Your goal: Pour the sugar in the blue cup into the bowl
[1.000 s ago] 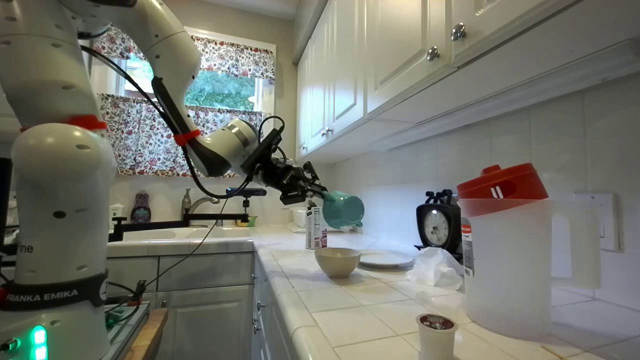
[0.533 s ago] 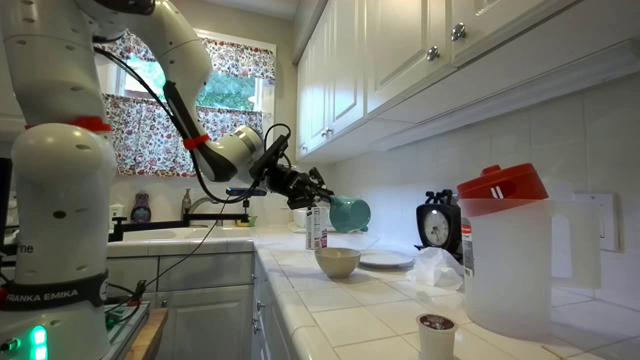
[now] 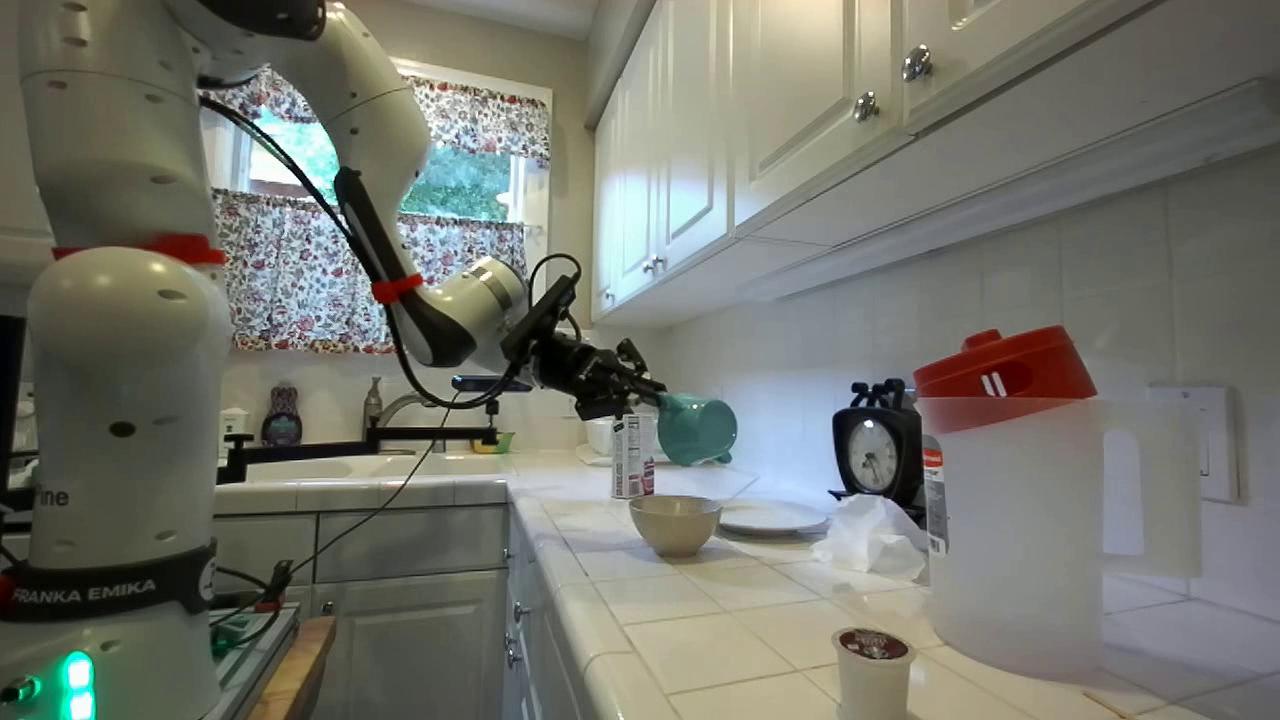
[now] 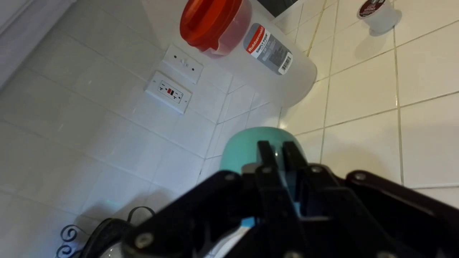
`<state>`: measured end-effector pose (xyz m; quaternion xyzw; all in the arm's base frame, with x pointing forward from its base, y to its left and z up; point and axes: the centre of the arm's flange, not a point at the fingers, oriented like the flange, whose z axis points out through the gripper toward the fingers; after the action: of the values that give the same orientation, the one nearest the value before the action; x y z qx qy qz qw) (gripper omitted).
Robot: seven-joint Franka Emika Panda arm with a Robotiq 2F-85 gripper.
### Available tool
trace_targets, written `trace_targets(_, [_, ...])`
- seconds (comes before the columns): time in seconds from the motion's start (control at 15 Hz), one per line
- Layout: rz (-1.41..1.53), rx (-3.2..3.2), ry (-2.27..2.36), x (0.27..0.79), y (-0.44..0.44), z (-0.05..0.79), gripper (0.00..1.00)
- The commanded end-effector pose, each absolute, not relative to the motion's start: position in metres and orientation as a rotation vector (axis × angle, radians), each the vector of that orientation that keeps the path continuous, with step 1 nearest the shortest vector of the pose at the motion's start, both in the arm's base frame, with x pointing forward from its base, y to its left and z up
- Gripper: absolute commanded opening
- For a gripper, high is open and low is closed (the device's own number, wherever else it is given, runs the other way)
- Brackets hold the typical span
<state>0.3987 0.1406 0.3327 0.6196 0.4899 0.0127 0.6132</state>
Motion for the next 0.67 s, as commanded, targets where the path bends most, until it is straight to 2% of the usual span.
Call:
trace_targets(0.0, [0.005,1.376,1.139,0.3979,0.1509,0.3367,0.03])
trace_targets(0.6, [-0.015,1.363,1.113,0.392,0.1475,0.3368,0.03])
